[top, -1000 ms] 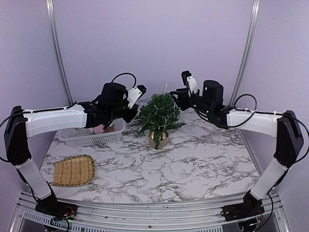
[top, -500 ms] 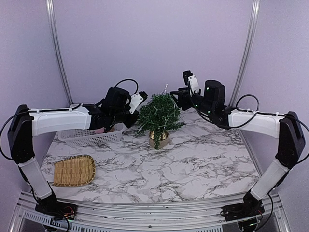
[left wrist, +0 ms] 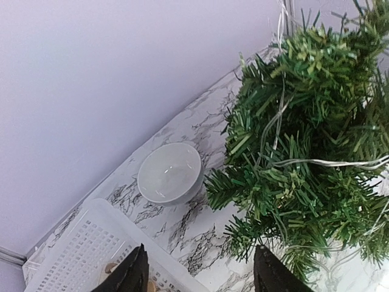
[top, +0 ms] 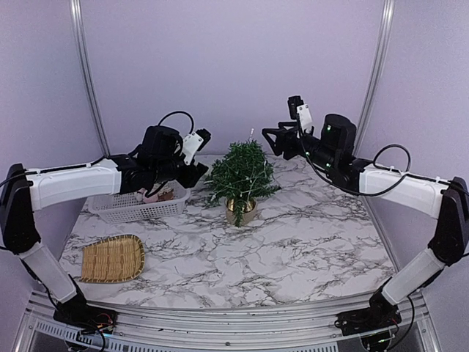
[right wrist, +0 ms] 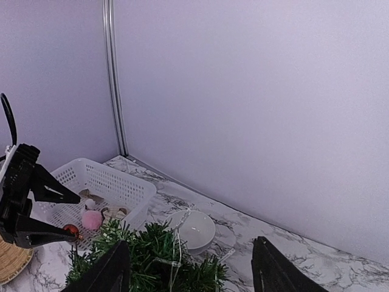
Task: Decorate the small christmas tree
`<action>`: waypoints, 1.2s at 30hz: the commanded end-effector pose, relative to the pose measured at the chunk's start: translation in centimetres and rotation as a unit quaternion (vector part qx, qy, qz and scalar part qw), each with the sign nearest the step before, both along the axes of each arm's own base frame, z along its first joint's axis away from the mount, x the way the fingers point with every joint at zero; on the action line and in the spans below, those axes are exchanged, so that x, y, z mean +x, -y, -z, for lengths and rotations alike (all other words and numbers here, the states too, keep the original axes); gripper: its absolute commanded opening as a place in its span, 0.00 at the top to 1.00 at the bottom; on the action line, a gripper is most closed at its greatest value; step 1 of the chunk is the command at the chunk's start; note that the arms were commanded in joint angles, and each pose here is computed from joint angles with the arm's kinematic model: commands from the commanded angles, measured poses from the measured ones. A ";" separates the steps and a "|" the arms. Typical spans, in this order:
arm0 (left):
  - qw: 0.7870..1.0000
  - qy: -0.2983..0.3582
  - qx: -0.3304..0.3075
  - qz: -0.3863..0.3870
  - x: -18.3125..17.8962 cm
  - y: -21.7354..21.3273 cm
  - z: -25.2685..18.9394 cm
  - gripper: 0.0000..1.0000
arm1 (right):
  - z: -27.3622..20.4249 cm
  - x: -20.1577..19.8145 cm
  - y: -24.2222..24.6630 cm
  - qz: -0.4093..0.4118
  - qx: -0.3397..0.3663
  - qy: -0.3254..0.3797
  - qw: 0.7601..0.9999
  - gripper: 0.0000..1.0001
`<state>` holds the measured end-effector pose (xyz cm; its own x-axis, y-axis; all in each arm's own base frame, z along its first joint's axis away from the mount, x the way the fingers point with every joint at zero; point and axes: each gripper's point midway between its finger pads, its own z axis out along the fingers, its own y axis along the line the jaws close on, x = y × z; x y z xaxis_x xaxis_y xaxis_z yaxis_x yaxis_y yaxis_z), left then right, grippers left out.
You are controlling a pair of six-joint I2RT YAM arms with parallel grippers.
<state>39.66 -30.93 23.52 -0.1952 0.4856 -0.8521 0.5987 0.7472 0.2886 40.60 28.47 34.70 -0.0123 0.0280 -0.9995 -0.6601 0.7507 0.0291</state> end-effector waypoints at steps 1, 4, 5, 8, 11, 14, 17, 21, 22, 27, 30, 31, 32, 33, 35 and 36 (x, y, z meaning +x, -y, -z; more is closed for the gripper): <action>0.998 0.006 -0.069 -0.004 -0.5 -1.8 -3.6 0.39 | -2.2 -0.7 0.9 0.002 0.016 0.018 1.000 0.33; 0.994 0.000 -0.106 -0.017 -0.3 -3.3 -4.7 0.35 | -2.9 -0.8 1.1 0.001 0.020 0.021 1.000 0.32; 0.993 -0.003 -0.116 -0.023 -0.2 -3.9 -4.9 0.35 | -2.9 -1.0 1.2 -0.001 0.021 0.021 1.000 0.32; 0.988 -0.009 -0.146 -0.057 0.6 -6.1 -5.5 0.32 | -3.3 -1.3 1.5 -0.002 0.022 0.023 0.999 0.30; 0.977 -0.034 -0.179 -0.112 2.0 -9.0 -5.4 0.31 | -3.3 -1.6 2.0 -0.001 0.022 0.019 1.000 0.29; 0.963 -0.079 -0.193 -0.171 3.4 -12.4 -3.6 0.31 | -3.1 -1.9 2.5 -0.004 0.021 0.011 1.000 0.28; 0.946 -0.112 -0.208 -0.224 4.7 -15.8 -1.6 0.31 | -2.6 -2.0 3.3 -0.005 0.026 -0.002 1.000 0.28; 0.922 -0.156 -0.216 -0.281 6.0 -19.4 1.8 0.31 | -1.5 -1.7 5.0 0.002 0.034 -0.023 0.999 0.28; 0.918 -0.170 -0.218 -0.284 6.2 -19.7 2.8 0.31 | -1.1 -1.7 5.3 0.005 0.034 -0.027 0.999 0.28; 0.903 -0.234 -0.194 -0.303 7.0 -20.6 8.4 0.35 | 0.7 -1.7 6.2 0.012 0.025 -0.045 0.999 0.28; 0.897 -0.269 -0.185 -0.298 7.4 -20.0 11.1 0.39 | 2.1 -1.7 6.4 0.014 0.016 -0.063 0.998 0.28; 0.895 -0.279 -0.183 -0.295 7.5 -19.7 11.8 0.40 | 2.8 -1.7 6.5 0.014 0.012 -0.071 0.997 0.28; 0.894 -0.286 -0.181 -0.293 7.6 -19.6 12.4 0.42 | 3.4 -1.8 6.5 0.014 0.010 -0.078 0.997 0.27; 0.892 -0.293 -0.181 -0.292 7.5 -19.4 12.8 0.44 | 4.1 -1.8 6.6 0.012 0.008 -0.087 0.996 0.28; 0.892 -0.294 -0.182 -0.293 7.5 -19.4 13.2 0.44 | 5.7 -1.8 6.9 0.008 0.016 -0.117 0.993 0.28; 0.891 -0.291 -0.180 -0.298 7.5 -19.6 13.3 0.44 | 6.7 -1.8 7.1 0.004 0.022 -0.132 0.991 0.28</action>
<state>46.99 -10.87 9.39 -0.7869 -0.1271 -0.6039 0.0270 0.9705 -0.2395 39.17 22.14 30.14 -0.1799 0.0414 -0.9828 -0.6234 0.7681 0.1465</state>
